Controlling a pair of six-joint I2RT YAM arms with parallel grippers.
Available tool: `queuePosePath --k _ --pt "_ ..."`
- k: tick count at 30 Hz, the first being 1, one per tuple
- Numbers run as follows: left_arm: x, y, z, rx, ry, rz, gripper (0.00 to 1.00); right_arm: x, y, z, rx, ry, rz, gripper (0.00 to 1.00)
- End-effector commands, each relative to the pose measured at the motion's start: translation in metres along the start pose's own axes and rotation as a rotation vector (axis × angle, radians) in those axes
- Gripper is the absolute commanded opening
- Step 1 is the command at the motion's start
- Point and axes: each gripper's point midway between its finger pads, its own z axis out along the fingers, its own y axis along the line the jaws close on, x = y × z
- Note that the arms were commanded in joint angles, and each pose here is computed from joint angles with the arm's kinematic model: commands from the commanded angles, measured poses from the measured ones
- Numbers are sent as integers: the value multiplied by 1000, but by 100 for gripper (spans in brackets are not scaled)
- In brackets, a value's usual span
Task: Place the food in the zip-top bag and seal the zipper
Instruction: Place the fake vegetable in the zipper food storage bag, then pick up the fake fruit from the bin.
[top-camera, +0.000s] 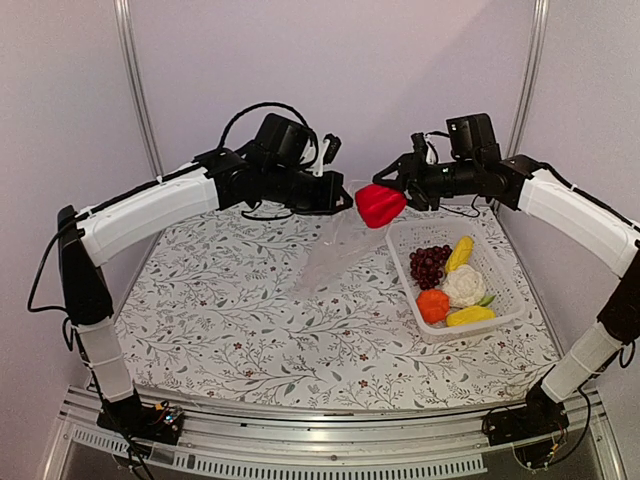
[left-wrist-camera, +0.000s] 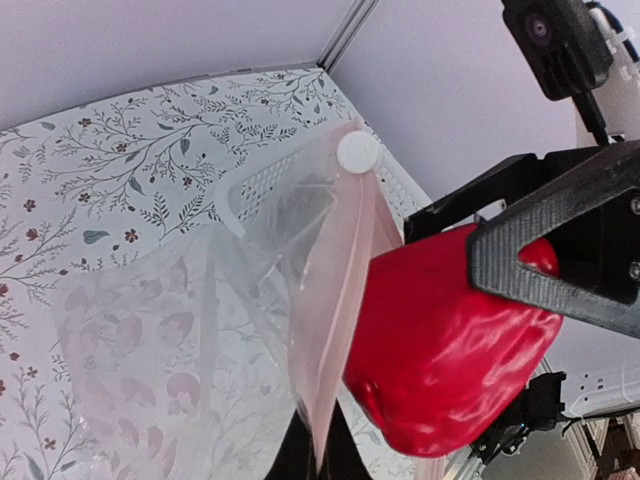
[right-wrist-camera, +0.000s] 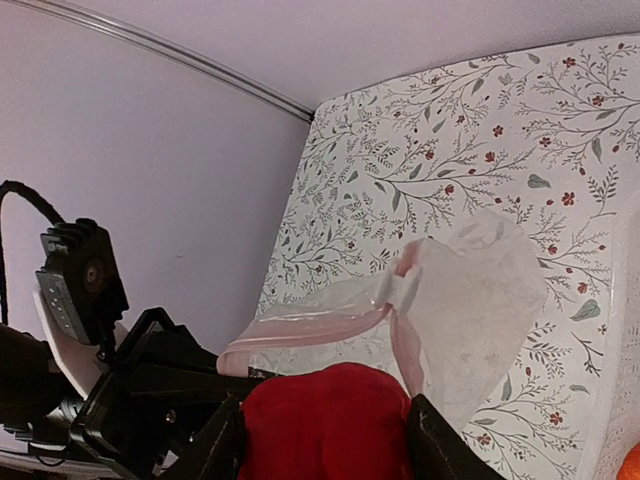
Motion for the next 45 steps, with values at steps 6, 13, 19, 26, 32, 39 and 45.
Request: queuePosePath --k 6,13,19,26,32,39,45 --pt "-16 -4 -9 33 -48 -23 0 13 -37 10 222 26 -42 28" --pt "-18 0 -4 37 -47 -29 0 14 -27 23 209 37 -55 70" --pt "-15 17 -3 5 -35 -55 0 -9 8 5 166 -10 -93 99" --pt "-15 37 -11 -40 -30 -57 0 -21 8 -30 223 -62 -139 99" --pt "-20 51 -33 -102 -23 -30 0 -15 -67 -64 415 -64 -148 94" --pt "-33 53 -93 -200 -69 44 0 2 -158 -106 620 -44 -72 81" --pt "-16 60 -100 -223 -24 38 0 11 -213 -110 718 -9 -10 72"
